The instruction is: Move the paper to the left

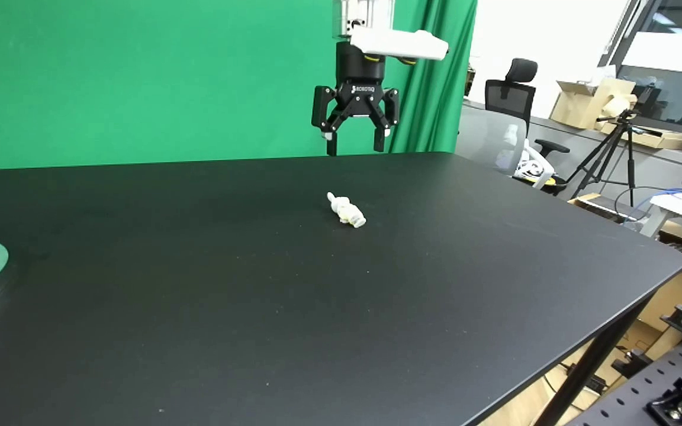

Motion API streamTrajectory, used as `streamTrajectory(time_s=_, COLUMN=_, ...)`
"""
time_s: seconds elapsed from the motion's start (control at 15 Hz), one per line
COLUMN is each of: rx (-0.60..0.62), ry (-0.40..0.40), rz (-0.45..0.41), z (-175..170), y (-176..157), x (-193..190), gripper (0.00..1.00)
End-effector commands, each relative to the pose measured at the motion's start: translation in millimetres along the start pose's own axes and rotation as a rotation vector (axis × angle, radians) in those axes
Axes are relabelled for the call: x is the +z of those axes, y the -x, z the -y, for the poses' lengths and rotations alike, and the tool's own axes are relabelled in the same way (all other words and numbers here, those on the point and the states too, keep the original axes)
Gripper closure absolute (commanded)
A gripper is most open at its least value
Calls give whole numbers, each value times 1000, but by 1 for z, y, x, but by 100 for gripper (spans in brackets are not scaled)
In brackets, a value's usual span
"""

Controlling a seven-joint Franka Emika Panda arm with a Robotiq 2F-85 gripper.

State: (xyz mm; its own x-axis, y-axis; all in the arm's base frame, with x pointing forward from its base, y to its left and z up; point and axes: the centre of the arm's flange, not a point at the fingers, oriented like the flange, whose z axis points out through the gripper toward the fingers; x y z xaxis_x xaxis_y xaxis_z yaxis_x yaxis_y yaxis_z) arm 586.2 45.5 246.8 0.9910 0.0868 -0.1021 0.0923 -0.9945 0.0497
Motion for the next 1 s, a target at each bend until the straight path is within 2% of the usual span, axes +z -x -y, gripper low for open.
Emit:
streamTrajectory(time_s=0.0, rx=32, ry=64, rz=-14, z=3, y=2, x=21, gripper=0)
streamTrajectory(time_s=0.07, rx=47, ry=68, rz=-11, z=3, y=2, x=26, gripper=0)
streamTrajectory(time_s=0.13, rx=3, ry=39, rz=-5, z=4, y=0, x=18, gripper=0)
streamTrajectory(time_s=0.4, rx=13, ry=49, rz=-2, z=1, y=0, x=30, gripper=0)
streamTrajectory(time_s=0.93, rx=-36, ry=45, rz=-5, z=11, y=-10, x=70, gripper=0)
